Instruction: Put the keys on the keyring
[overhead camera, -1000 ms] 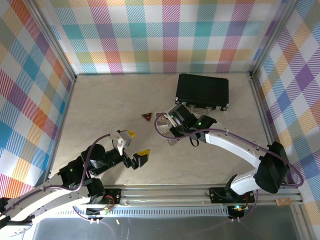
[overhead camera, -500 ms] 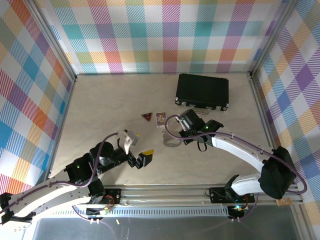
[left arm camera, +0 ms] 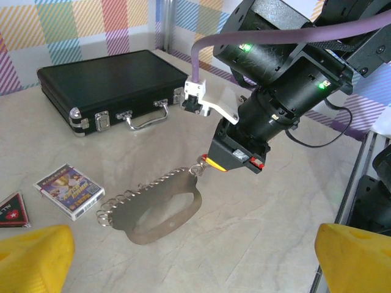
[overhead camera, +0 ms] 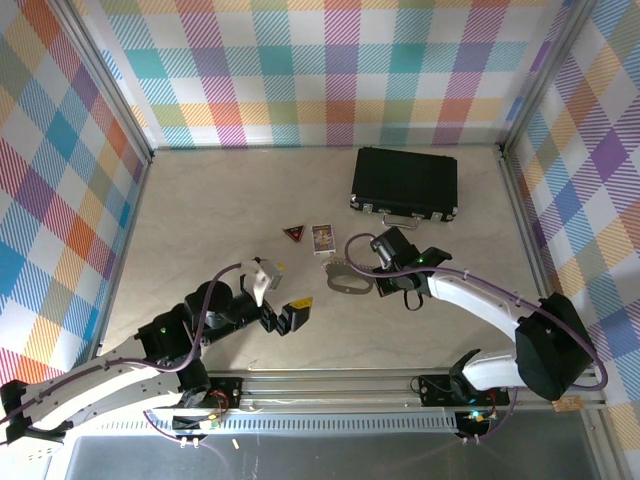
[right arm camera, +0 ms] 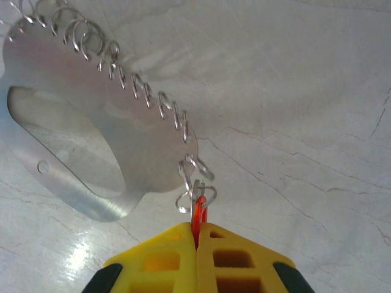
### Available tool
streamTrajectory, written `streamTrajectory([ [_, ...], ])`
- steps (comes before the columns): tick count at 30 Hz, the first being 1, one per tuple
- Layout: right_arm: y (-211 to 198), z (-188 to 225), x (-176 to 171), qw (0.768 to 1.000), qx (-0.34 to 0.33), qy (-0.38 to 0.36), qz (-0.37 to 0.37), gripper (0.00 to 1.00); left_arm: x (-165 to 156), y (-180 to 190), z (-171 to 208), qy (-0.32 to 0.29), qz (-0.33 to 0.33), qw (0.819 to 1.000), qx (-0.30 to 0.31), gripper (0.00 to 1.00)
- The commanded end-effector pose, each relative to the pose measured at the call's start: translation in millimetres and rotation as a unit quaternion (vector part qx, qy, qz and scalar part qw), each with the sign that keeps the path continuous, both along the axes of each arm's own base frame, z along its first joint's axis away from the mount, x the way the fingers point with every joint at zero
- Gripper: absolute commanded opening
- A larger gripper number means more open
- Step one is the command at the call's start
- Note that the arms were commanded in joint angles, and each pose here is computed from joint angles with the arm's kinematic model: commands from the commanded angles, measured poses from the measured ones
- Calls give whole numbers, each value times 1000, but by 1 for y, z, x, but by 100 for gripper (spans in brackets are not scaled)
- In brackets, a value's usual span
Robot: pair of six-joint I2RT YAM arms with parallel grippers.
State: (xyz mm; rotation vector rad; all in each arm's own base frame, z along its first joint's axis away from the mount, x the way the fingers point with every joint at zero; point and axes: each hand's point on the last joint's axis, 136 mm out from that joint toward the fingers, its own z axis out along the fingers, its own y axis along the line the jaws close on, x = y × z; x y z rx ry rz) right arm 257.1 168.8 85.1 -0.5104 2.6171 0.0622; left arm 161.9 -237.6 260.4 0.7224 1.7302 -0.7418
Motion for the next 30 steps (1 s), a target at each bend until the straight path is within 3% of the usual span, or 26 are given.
streamTrajectory([
  [1,0,6,6,1000,15,-10,-24,0,-2,-5,9,-14,-11,1000,-16,100],
  [6,-3,8,3,999,16,-10,-32,6,-2,-2,2,-10,-7,1000,-16,100],
  [24,-24,54,-10,994,50,-80,-46,49,5,7,-1,-11,25,999,-18,100],
  [27,-25,65,-12,991,70,-105,-42,58,14,13,-4,-10,58,998,-19,100],
  [30,-27,75,-12,986,86,-136,-38,71,34,29,-15,4,141,990,-5,100],
])
